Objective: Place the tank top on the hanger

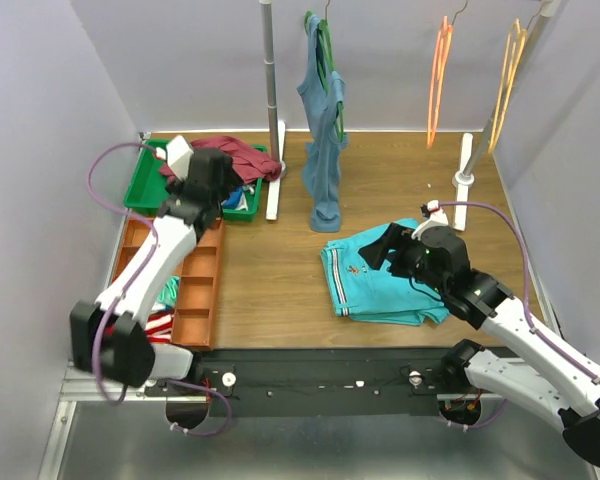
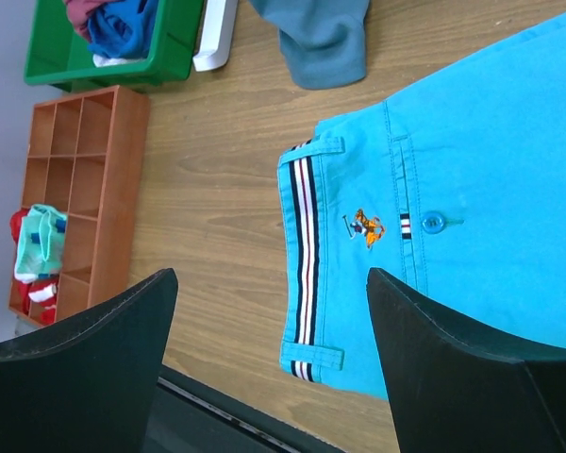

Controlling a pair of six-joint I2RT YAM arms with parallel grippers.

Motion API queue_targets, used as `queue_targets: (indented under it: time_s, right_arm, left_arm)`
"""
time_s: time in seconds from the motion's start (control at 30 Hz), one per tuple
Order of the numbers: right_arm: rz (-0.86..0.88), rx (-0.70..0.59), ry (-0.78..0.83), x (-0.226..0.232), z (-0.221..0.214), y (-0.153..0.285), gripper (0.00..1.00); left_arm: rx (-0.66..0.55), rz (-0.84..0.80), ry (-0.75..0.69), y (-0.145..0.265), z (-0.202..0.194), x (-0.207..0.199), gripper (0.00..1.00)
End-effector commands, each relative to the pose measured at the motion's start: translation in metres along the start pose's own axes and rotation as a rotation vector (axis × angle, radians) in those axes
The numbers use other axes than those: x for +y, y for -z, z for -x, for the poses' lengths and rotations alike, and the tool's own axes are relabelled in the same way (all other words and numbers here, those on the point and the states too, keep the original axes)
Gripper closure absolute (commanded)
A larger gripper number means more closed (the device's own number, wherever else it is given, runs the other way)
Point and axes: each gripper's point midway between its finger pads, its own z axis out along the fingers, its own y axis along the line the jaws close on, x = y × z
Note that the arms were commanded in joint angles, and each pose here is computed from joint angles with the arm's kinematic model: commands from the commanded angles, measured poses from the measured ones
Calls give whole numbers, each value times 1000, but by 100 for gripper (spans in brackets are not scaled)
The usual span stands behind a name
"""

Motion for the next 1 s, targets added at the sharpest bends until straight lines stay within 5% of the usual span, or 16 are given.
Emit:
queue_targets:
  time_s: [0.0,0.23,0.47,0.7,0.97]
  right_arm:
    - [50,29,15,4,-9,-1,11]
    - [98,62,14,8,-20,-2,11]
    - [53,89,49,-4,-28,-7,11]
    - [47,124,48,-10,-42,-15,11]
    - [34,121,59,-11,-39,-15,11]
  left_arm:
    - [-46,130,23,-74,45,13,8]
    - [-74,244,-83,-156,84,2,25]
    - [3,356,-100,-224,53,28,26]
    - [25,368,-85,-245,40,38,33]
    - [-68,341,-120,-222,84,24,80]
